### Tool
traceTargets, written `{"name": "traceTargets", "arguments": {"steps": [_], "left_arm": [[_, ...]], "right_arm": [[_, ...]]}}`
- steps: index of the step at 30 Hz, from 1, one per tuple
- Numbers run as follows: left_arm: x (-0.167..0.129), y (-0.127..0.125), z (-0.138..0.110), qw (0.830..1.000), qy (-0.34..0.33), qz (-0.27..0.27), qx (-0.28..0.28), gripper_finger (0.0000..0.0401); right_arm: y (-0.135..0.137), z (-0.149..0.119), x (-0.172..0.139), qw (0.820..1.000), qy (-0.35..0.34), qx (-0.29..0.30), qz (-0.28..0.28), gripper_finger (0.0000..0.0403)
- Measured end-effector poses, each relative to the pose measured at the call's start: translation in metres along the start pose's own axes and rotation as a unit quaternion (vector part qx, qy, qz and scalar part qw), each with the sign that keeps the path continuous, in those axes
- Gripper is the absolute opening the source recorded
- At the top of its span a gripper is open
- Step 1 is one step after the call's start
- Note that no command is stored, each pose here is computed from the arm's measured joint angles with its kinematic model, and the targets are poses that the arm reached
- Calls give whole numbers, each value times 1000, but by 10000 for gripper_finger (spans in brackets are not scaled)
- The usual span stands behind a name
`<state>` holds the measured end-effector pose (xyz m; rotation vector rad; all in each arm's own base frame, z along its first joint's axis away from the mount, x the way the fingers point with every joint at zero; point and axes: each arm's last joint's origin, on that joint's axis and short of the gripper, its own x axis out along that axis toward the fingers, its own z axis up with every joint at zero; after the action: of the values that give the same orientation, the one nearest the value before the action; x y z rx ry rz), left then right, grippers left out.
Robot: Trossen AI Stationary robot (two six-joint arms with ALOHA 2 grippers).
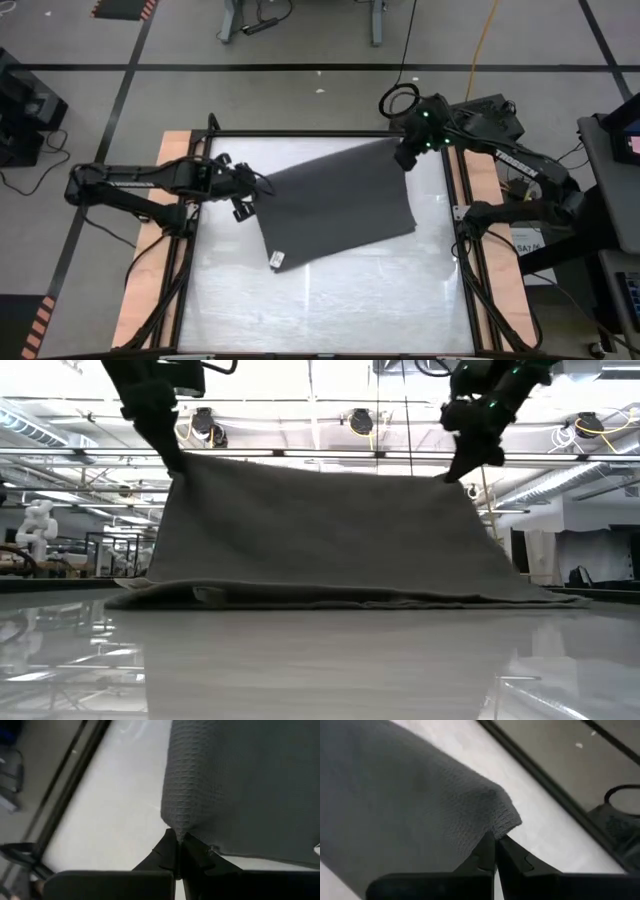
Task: Roll towel into tight, uniform cylinder
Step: Roll the gray towel
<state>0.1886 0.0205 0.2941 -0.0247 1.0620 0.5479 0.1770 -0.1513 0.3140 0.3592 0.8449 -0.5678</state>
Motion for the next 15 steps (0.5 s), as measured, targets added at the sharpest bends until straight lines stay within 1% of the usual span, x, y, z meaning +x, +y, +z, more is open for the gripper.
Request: {"name": "traceTargets", "arguments": {"steps": [2,5,9,15], "left_arm": [[2,4,1,1000,5,0,1,11],[3,5,1,1000,14,-19,-11,11],[2,-1,0,998,21,-55,-30,11],[4,-17,-2,994,38,-99,-4,11]], "right_arm": [[-1,-2,14,1000,12,0,0,0],[-1,-10,31,999,38,7,3,0],[2,-29,45,997,75,17,8,0],[11,-53,58,993,116,21,23,0]]}}
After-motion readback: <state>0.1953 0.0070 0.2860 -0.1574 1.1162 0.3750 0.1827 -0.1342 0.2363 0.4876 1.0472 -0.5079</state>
